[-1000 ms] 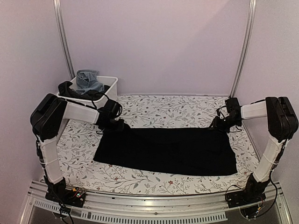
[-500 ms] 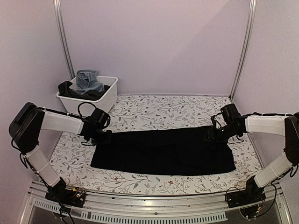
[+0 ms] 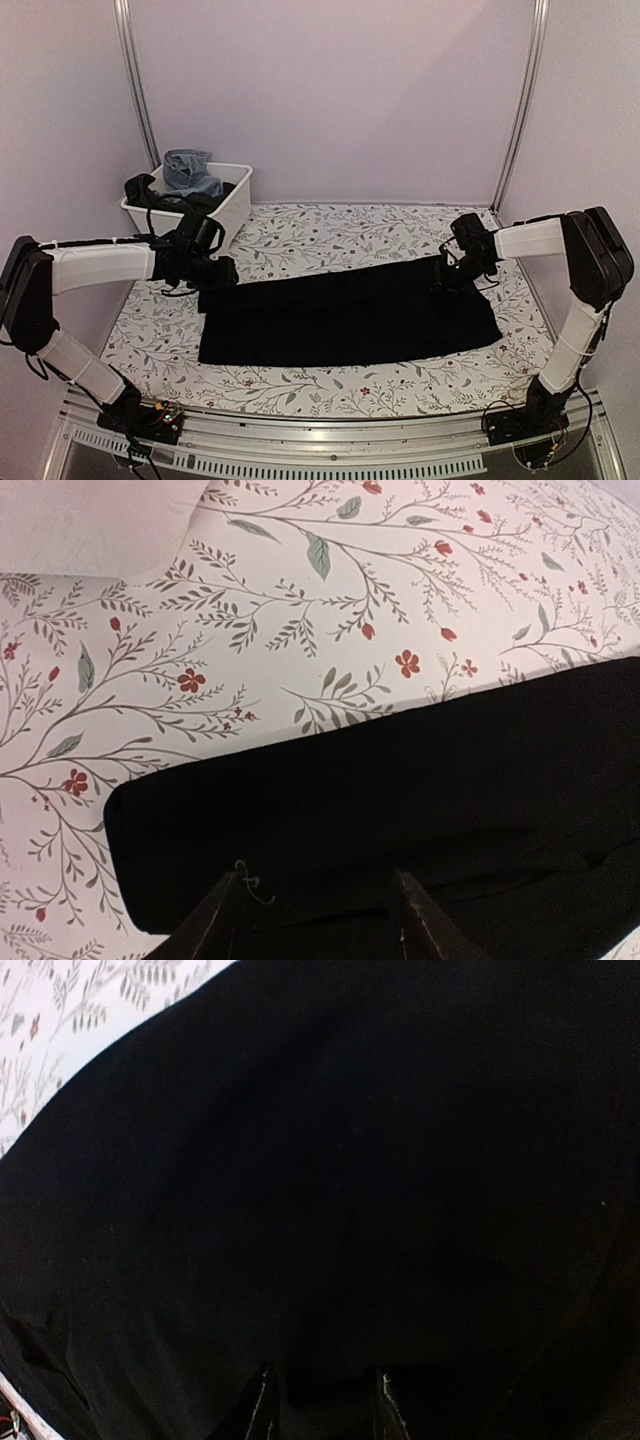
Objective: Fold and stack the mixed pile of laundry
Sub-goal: Rotate the rectangle-folded T-shirt at the center of the board, then adjust the rectangle-folded T-shirt at the center of the board, then pick up the rectangle-folded T-shirt from the center of the board.
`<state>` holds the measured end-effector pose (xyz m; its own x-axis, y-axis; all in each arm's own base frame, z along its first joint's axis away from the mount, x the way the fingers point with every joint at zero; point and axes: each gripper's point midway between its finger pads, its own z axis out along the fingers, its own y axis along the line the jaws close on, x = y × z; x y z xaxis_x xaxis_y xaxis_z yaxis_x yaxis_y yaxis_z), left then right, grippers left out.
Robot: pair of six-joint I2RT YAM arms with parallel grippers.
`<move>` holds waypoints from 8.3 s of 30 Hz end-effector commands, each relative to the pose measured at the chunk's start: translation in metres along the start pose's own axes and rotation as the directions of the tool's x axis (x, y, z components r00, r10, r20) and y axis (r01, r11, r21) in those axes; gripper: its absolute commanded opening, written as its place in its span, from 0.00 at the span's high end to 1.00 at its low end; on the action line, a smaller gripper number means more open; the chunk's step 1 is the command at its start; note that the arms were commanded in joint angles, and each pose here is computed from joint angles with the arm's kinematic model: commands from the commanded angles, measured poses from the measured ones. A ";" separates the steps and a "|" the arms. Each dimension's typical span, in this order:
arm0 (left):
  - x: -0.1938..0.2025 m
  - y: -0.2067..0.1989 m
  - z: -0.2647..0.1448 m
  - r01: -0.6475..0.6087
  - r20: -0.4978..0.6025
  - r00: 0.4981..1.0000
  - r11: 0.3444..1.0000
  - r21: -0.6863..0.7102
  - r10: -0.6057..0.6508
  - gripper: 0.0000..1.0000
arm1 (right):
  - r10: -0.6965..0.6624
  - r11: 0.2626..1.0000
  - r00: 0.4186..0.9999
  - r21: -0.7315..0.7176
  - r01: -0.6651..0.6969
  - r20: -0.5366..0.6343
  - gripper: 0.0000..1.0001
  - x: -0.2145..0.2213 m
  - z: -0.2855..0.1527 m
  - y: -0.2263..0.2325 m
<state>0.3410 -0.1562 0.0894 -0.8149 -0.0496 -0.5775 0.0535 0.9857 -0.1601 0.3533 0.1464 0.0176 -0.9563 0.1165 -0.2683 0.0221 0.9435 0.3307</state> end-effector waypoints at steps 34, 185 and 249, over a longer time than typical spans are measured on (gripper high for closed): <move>0.229 -0.140 0.013 -0.654 -0.319 0.629 0.705 0.275 0.708 0.80 | -0.218 0.971 0.912 -0.016 0.238 0.348 0.50 -0.201 -0.066 0.064; 0.165 -0.138 0.006 -0.491 -0.167 0.837 0.850 0.193 0.521 0.68 | -0.454 0.891 0.850 -0.124 0.436 -0.267 0.58 0.181 0.001 0.072; 0.260 -0.150 -0.082 -0.242 -0.257 0.882 0.848 0.471 0.394 0.64 | -0.200 0.958 0.917 -0.266 0.108 -0.346 0.57 0.269 -0.069 0.054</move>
<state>0.0834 -0.2911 0.0305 -0.8219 0.4152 -0.3900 0.5440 0.7754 -0.3207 0.0788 0.2040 0.0251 -0.9772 -0.2123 0.0007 -0.1828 0.8430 0.5059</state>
